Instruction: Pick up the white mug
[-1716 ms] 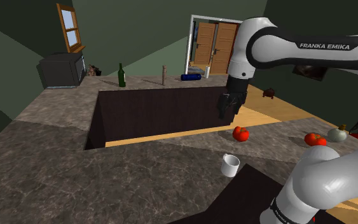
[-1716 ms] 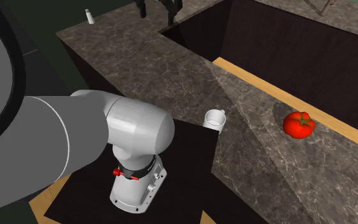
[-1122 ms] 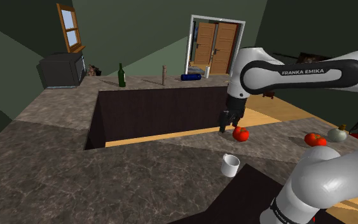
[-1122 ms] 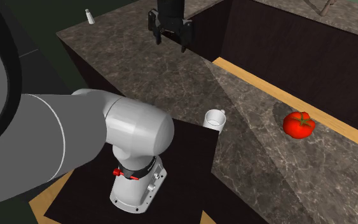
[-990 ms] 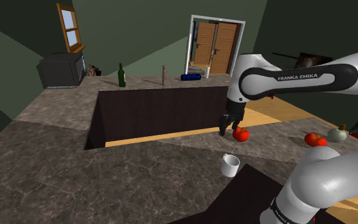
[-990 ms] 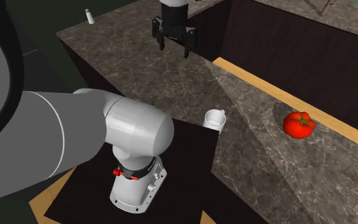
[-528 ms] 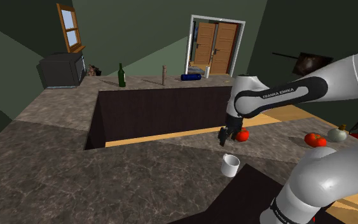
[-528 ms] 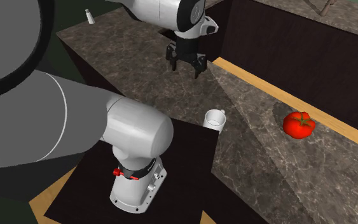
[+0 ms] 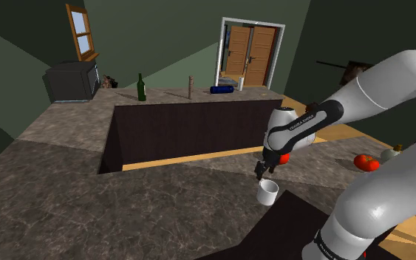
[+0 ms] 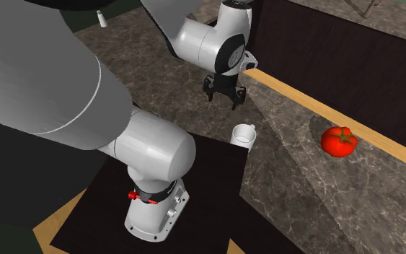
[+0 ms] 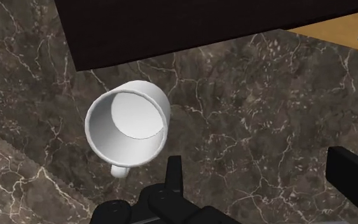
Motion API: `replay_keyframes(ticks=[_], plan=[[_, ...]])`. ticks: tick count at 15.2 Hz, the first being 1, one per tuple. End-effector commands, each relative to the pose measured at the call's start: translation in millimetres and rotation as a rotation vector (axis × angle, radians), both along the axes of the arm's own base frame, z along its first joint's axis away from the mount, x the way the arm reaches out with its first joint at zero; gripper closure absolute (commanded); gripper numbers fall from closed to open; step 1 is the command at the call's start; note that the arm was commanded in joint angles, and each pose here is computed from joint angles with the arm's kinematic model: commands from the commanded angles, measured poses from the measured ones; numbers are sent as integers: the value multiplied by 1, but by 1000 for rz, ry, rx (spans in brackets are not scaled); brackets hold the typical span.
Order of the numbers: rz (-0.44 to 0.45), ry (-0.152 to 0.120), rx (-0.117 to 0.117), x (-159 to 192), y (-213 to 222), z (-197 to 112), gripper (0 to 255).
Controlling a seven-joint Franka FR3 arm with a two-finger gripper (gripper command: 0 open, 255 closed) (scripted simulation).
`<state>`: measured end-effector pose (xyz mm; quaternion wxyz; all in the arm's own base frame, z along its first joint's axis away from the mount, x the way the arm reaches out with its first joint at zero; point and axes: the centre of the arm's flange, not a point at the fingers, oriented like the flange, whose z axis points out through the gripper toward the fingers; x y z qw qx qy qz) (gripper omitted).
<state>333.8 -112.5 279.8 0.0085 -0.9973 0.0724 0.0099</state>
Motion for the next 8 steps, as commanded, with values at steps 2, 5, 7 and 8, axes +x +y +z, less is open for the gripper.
replay_keyframes(ticks=[2,5,7,8], plan=[[-2,-2,-4,-1,-18,-36,0],[-5,-1,-7,0,-36,-71,0],[-6,-1,-9,0,-48,-95,0],[-7,0,-10,1,-54,-107,0]])
